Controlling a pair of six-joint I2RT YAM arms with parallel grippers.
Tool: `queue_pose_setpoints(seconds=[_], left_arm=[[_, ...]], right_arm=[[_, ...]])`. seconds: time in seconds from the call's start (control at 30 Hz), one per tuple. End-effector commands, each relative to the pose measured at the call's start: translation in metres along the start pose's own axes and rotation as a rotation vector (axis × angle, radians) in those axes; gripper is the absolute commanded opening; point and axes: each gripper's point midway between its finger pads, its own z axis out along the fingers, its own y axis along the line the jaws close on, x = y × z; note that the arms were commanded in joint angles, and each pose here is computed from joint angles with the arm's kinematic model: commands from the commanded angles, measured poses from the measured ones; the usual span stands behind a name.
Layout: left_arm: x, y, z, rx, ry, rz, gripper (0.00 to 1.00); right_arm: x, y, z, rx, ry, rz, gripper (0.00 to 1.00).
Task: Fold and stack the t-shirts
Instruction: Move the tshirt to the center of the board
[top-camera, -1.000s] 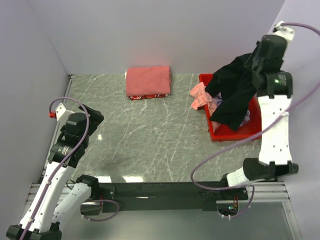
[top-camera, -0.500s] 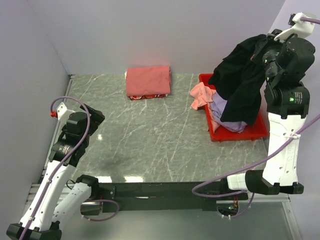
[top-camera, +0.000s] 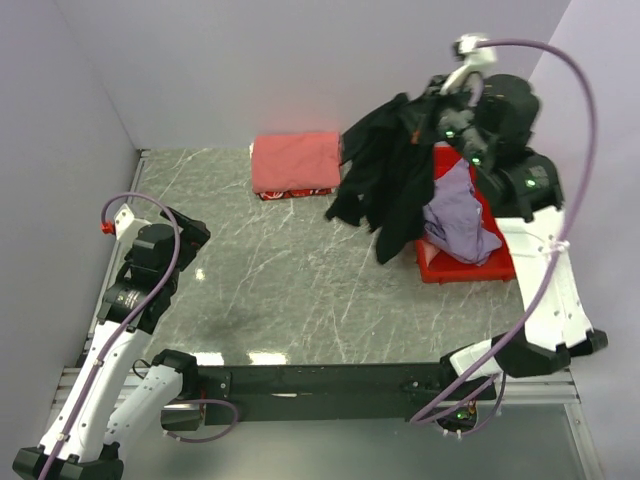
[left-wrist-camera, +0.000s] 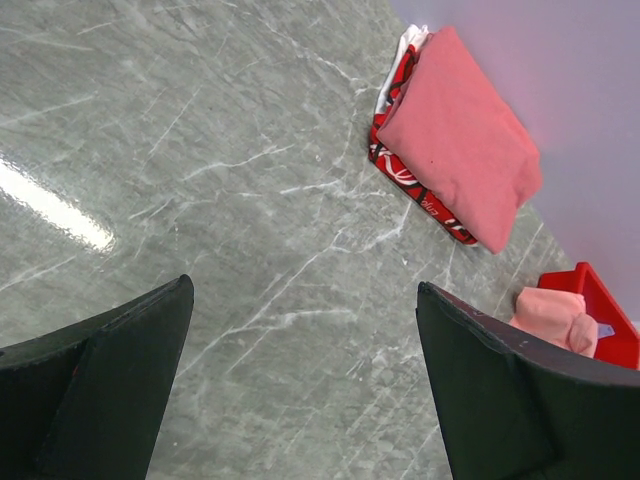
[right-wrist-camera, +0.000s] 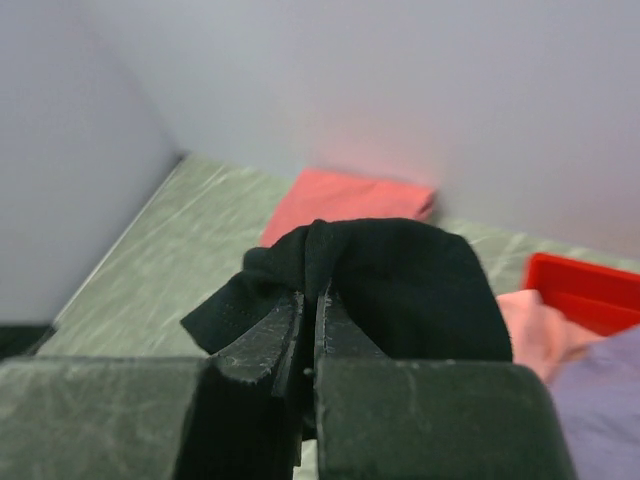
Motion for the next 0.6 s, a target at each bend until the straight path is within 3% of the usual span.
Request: queue_pose_setpoints(seconds=[0.0,0.2,0.43,0.53,0.57], left_arm=[[0.0,-0.004,-0.004,0.025,0.005,-0.04,0.99],[0.009,0.008,-0.007,-0.003,0.027,-0.059,0.99],[0.029,0.02,-0.002,-0.024,0.08,-0.053,0.99],[0.041,0.025,0.007,-0.054,0.116,-0.042,0.99],[0.045,0.025,0.008,-0.055,0.132,-0.041,1.0]], right_arm=[[0.018,0.047,0.02,-0.138,0.038,-0.008,0.0],[0.094,0.091,0.063,-0.15,0.202,0.006,0.0],[0.223,0.131,0.133,-0.219,0.468,0.086,0.0],[0.258,0.132,0.168,-0.186,0.54,0.065,0.04],[0.27,0.129,0.173,-0.165,0.578,0.053,0.16]])
